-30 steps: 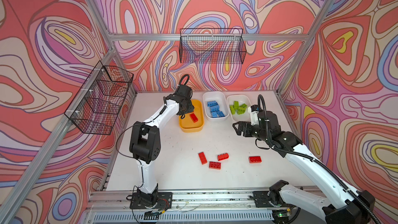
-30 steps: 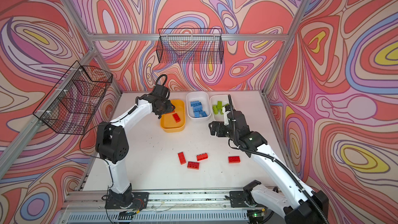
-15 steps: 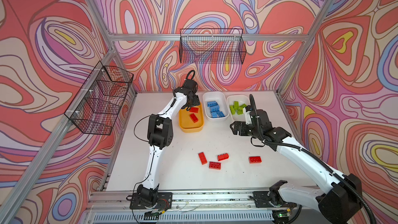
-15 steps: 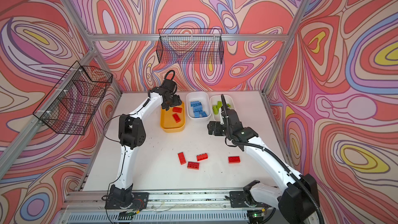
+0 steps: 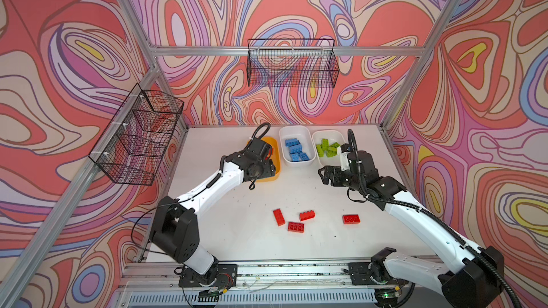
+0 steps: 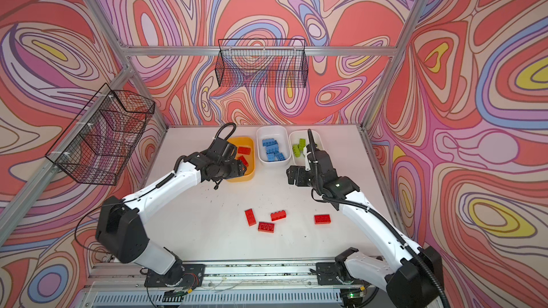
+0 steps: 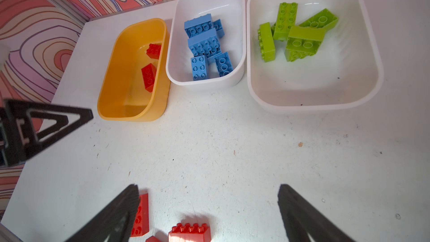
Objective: Sort the legos into containers by color
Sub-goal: 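Move the left gripper back toward the red bricks nearer the robot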
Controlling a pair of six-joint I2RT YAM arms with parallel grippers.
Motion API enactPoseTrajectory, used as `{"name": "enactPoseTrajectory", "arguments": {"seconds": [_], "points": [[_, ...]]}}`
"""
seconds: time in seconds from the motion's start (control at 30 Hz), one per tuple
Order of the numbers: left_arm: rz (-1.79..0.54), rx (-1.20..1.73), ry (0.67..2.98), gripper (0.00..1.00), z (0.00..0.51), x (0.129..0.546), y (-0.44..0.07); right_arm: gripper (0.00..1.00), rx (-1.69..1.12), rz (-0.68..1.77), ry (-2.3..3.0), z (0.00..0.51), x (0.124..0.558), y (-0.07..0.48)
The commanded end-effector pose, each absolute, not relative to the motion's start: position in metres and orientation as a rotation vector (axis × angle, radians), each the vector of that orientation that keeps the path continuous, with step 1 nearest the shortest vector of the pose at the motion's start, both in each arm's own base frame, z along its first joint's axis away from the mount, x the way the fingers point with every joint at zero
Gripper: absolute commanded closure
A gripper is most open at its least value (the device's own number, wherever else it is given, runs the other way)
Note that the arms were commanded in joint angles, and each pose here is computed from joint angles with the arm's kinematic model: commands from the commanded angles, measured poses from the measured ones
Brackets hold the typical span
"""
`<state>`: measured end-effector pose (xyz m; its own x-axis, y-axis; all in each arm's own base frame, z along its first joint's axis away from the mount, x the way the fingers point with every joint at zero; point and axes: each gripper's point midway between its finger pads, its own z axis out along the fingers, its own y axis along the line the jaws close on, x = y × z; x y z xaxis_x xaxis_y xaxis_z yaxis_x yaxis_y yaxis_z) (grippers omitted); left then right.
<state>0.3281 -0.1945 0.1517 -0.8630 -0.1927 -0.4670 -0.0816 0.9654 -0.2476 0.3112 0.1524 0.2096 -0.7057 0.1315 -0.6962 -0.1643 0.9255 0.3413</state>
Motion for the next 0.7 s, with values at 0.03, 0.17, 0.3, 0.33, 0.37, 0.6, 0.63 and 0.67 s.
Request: {"name": "enactPoseTrajectory", "arguments": {"seconds": [0.03,0.17,0.3,0.33,0.37,0.6,0.63,0.67], "points": [[-0.310,-0.260,2.605,0.18,0.130,0.284,-0.208,0.02,-0.016,0.507,2.300,0.207,0.299,0.149],[-0.318,-0.229,2.628,0.19,0.108,0.254,-0.230,0.02,-0.008,0.534,2.287,0.207,0.288,0.147],[-0.274,-0.173,2.662,0.20,0.091,0.241,-0.247,0.02,-0.008,0.551,2.276,0.208,0.279,0.144],[-0.264,-0.165,2.671,0.20,0.087,0.239,-0.250,0.02,-0.008,0.552,2.272,0.208,0.277,0.143],[-0.257,-0.164,2.682,0.21,0.082,0.237,-0.252,0.02,-0.010,0.551,2.270,0.209,0.276,0.143],[-0.185,-0.191,2.729,0.24,0.055,0.226,-0.248,0.02,-0.029,0.545,2.260,0.209,0.266,0.138],[-0.180,-0.195,2.734,0.24,0.051,0.223,-0.248,0.02,-0.031,0.544,2.259,0.209,0.266,0.138],[-0.175,-0.198,2.738,0.25,0.049,0.222,-0.247,0.02,-0.034,0.542,2.261,0.207,0.265,0.137]]}}
